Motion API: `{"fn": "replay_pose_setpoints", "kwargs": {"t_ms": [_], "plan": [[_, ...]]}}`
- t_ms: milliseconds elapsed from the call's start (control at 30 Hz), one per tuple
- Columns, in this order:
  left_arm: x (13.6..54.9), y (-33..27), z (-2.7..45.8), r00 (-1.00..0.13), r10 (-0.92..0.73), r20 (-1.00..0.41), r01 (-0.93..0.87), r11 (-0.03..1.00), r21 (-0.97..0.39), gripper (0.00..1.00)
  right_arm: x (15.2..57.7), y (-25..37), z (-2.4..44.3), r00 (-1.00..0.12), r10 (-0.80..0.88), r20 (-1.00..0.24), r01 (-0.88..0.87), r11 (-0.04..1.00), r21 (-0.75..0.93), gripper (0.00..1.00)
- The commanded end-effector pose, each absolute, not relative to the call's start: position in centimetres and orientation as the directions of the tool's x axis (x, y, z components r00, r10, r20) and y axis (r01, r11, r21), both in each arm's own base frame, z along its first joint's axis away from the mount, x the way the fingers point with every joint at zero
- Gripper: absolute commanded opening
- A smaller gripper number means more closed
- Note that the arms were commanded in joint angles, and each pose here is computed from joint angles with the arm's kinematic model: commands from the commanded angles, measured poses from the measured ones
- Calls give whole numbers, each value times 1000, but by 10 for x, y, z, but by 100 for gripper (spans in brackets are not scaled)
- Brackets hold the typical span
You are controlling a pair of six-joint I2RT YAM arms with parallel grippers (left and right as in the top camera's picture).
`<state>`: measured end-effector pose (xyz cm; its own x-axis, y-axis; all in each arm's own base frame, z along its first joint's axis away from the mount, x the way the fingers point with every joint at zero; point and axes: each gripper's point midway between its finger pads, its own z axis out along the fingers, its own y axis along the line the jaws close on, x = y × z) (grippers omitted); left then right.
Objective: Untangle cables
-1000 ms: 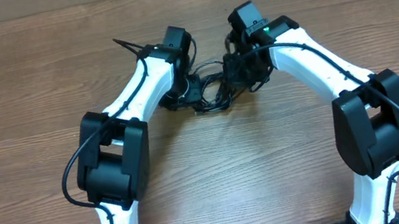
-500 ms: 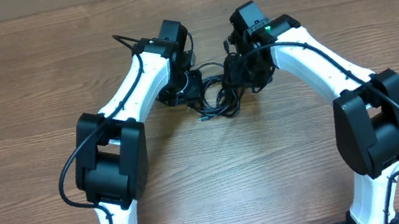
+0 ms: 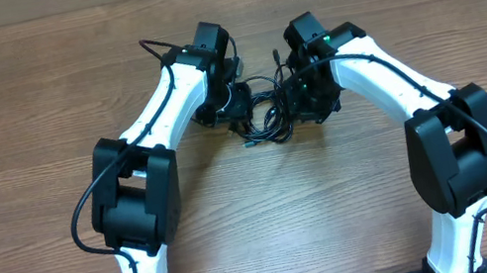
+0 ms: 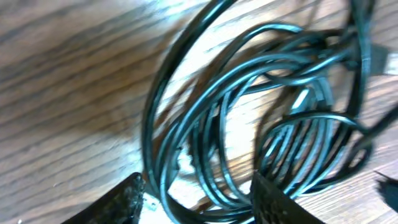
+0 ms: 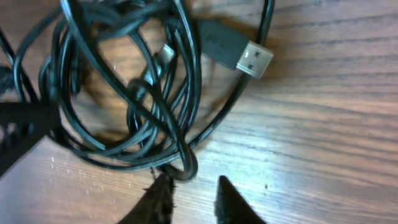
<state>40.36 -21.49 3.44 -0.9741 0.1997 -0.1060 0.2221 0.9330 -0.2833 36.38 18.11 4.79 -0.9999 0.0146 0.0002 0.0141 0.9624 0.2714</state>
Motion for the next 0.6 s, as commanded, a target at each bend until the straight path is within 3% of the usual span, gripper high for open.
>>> {"fn": "replay_pose_setpoints", "kwargs": {"t_ms": [0, 200, 433, 567], "plan": [[414, -231, 62, -954, 224, -198, 281, 900, -333, 58, 364, 181, 37, -1000, 7, -18, 2, 965, 263, 18], [407, -240, 39, -964, 220, -147, 258, 907, -332, 54, 366, 186, 31, -999, -2, -44, -14, 962, 273, 12], [401, -244, 23, -964, 238, -122, 265, 908, -324, 53, 367, 193, 32, -998, -23, -62, -39, 962, 269, 25], [406, -235, 20, -964, 232, -133, 260, 928, -265, 52, 370, 172, 27, -996, -14, -87, -27, 988, 151, 24]]}}
